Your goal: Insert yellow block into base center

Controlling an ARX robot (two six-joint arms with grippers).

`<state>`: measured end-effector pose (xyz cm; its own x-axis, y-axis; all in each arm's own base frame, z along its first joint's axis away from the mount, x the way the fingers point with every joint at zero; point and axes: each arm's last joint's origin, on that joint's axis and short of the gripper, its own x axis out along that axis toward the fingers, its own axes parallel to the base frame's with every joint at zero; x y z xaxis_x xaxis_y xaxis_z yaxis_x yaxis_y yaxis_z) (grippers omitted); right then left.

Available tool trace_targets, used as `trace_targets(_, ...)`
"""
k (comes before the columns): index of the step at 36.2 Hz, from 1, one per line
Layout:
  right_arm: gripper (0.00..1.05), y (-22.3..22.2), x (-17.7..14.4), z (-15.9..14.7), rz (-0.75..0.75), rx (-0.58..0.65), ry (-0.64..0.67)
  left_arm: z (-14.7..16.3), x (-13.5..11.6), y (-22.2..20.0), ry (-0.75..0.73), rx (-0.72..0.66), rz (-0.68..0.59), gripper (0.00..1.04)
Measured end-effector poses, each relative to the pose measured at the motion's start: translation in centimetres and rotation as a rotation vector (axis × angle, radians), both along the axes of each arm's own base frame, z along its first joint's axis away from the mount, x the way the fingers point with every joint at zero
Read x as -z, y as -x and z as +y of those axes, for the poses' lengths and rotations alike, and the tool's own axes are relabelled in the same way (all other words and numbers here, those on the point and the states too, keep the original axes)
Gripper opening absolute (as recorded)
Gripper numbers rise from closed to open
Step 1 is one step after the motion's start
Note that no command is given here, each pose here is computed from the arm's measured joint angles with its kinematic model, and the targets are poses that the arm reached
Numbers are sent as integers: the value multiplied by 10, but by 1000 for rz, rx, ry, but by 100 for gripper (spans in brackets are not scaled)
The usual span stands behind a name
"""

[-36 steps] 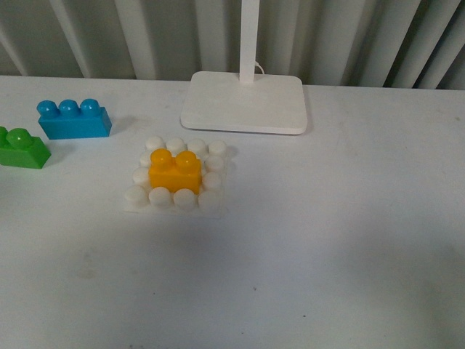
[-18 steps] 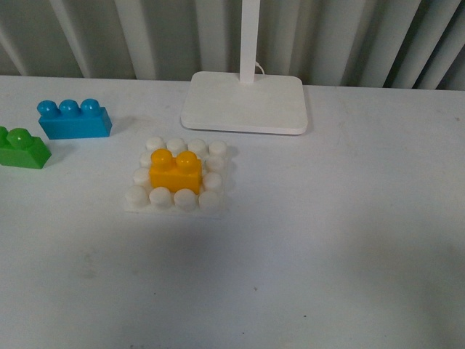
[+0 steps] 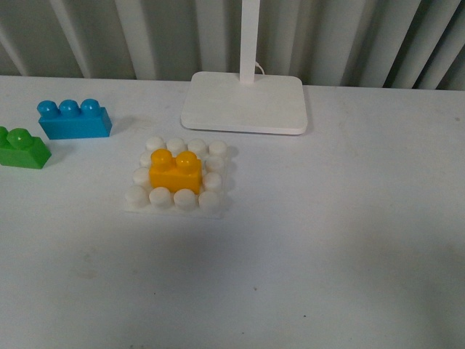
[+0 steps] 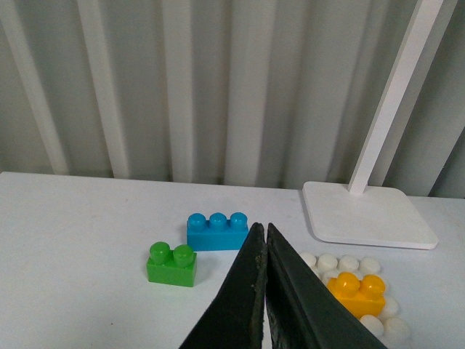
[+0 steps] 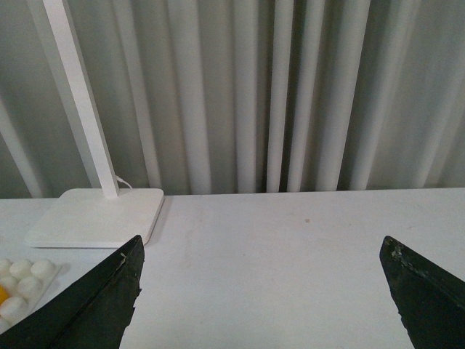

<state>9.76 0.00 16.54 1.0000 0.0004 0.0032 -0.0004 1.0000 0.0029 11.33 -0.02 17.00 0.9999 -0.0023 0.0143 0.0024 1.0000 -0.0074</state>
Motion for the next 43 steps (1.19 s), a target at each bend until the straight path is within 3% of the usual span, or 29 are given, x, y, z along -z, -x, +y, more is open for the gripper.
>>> trace_targets(32,95,0,0,0,0,0,0,0,3,16,0,0,8,4)
trace_targets(36,95,0,0,0,0,0,0,0,3,16,0,0,8,18)
trace_targets(43,95,0,0,0,0,0,0,0,3,16,0,0,8,58)
